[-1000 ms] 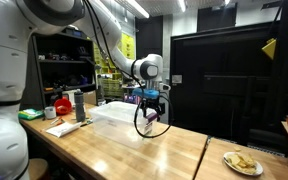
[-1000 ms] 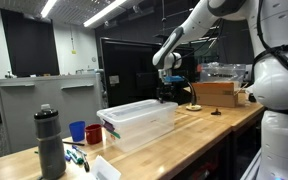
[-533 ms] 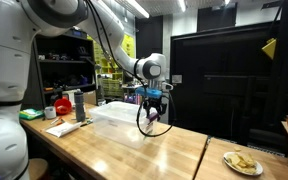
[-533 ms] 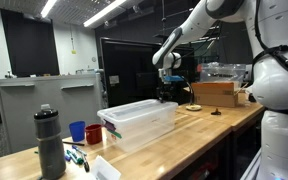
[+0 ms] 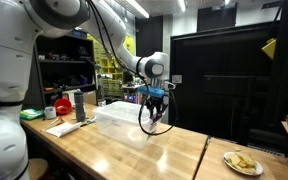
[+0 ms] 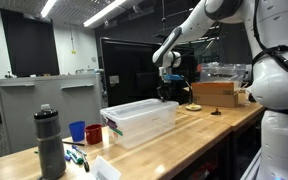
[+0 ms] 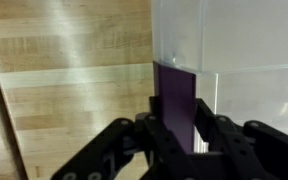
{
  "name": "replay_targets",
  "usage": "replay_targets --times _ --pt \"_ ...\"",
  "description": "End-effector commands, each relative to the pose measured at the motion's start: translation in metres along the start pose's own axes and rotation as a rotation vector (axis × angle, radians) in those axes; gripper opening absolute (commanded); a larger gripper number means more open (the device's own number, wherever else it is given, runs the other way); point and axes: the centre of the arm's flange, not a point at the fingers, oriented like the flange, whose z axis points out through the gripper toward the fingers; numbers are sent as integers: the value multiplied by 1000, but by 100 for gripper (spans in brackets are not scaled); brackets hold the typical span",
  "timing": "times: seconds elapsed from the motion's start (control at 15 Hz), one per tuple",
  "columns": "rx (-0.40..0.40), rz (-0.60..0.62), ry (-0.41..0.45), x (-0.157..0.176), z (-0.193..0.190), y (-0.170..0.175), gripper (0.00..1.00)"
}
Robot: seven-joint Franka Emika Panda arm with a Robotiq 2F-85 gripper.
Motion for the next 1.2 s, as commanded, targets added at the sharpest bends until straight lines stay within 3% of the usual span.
replay_targets --times 0.0,0.27,0.73,1.13 --pt "48 -15 -20 -2 -7 6 12" --pt "158 -70 -93 -17 -9 -4 12" --pt "484 -197 -305 -50 -14 -57 12" --pt "782 -276 -470 -62 -35 -63 12"
